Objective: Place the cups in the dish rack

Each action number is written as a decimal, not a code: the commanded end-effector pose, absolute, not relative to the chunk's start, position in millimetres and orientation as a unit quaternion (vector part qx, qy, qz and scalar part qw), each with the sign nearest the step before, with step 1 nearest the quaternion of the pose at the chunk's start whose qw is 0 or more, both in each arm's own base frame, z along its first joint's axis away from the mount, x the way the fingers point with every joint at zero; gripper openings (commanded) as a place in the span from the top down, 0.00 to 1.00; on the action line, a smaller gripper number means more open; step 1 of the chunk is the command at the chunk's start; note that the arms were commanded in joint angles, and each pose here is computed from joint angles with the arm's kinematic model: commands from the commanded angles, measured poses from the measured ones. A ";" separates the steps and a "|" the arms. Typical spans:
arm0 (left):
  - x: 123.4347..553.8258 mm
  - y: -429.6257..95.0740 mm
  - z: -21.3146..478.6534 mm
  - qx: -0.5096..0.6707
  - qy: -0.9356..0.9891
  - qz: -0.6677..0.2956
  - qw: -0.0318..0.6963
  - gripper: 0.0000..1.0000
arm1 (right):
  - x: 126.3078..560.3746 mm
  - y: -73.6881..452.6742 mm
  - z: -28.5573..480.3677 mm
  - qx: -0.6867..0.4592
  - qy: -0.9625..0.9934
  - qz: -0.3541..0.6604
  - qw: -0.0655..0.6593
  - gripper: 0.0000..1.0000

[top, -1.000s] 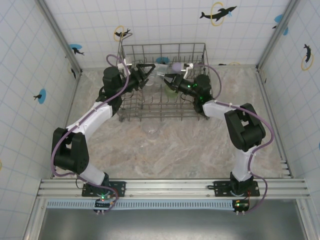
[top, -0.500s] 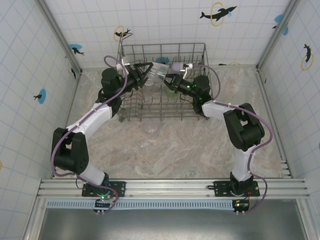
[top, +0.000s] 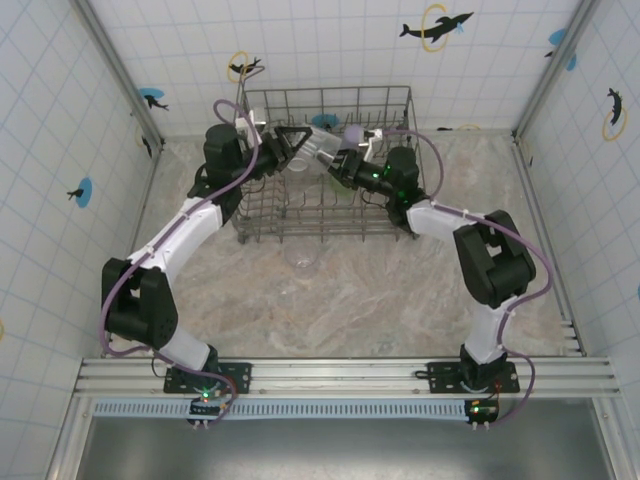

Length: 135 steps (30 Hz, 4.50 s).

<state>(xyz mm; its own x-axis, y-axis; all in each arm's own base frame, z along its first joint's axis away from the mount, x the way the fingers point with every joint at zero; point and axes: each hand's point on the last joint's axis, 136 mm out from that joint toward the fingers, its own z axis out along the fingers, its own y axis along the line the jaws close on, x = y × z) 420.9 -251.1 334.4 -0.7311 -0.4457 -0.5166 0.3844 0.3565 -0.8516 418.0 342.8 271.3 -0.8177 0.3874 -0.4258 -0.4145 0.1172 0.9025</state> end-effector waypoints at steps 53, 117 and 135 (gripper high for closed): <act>551.2 -127.2 213.4 0.081 0.857 0.065 0.506 1.00 | 334.5 211.6 269.2 -0.016 0.778 0.474 0.413 0.16; 529.8 -103.7 153.8 0.012 0.883 0.144 0.447 1.00 | 325.4 206.4 268.3 -0.012 0.771 0.484 0.414 0.16; 526.4 -99.7 126.5 -0.004 0.888 0.146 0.436 0.84 | 324.3 205.0 268.8 -0.007 0.770 0.485 0.415 0.16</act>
<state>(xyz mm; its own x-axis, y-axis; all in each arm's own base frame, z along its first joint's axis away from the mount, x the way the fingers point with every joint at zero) 528.7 -121.7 137.0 -0.6008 0.1258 -0.7895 -0.0692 0.9756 0.2081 329.2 206.8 263.3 -0.6722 0.3859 -0.6318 -0.3909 0.5398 0.7455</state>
